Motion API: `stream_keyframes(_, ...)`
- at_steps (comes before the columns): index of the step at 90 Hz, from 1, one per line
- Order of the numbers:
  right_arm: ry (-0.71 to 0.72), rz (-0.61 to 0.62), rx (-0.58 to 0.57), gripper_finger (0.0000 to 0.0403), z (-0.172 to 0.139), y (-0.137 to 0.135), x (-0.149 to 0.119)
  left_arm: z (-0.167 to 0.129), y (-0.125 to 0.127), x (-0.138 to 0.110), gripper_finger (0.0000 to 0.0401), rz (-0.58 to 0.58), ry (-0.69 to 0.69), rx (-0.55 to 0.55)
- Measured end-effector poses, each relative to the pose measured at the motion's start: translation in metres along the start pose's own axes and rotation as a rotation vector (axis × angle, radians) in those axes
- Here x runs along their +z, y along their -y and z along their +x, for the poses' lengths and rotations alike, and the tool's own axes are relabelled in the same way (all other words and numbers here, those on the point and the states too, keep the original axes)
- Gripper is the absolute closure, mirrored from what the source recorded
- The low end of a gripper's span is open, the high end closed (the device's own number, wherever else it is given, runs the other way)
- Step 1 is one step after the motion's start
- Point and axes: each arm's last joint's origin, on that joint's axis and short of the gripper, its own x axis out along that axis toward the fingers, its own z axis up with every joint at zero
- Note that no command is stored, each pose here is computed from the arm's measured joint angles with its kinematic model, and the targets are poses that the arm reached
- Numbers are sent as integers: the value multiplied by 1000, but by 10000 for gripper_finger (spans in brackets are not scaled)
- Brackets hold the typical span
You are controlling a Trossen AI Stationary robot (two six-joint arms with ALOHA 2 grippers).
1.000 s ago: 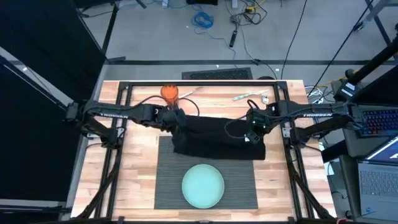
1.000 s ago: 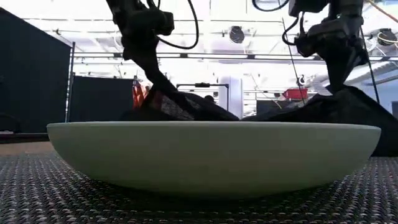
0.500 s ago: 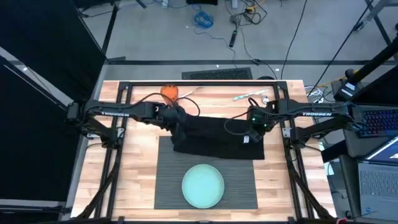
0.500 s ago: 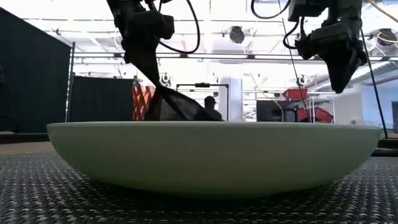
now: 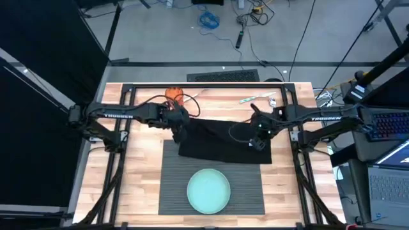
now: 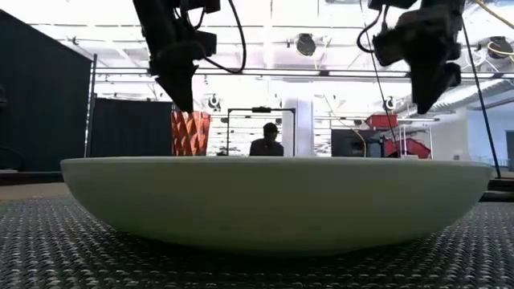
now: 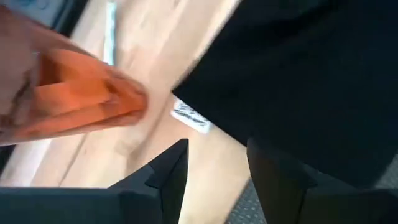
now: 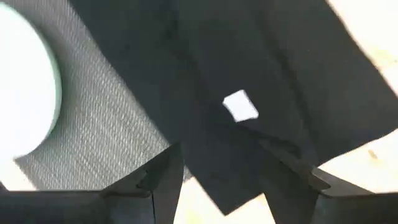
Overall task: Set table place
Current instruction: Fold the black napkin
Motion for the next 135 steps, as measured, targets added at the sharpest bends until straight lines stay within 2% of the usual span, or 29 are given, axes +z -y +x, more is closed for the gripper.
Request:
stream_keyframes(11, -7, -96, -101, 237, 3, -4, -14, -5, 14, -5, 250, 82, 3, -12)
stream_keyframes(30, 39, -419, -213, 238, 28, -10, -40, -9, 24, -8, 250, 119, 26, -9)
stream_keyframes(46, 53, -517, -302, 238, 43, -5, -53, -9, 25, -9, 250, 118, 29, -5)
stream_keyframes(77, 101, -525, -297, 239, 61, 1, -52, -9, 26, -4, 250, 105, 77, 3)
stream_keyframes(99, 83, -487, -353, 250, 75, 5, -41, -9, 26, -3, 250, 100, 89, -1)
stream_keyframes(112, 71, -478, -365, 295, 87, 4, -33, -9, 26, -4, 250, 102, 80, 0)
stream_keyframes(127, 65, -440, -348, 385, 94, 4, -27, -10, 28, -5, 250, 111, 72, -19)
stream_keyframes(135, 79, -406, -340, 396, 91, 4, -22, -10, 28, -5, 250, 111, 72, -21)
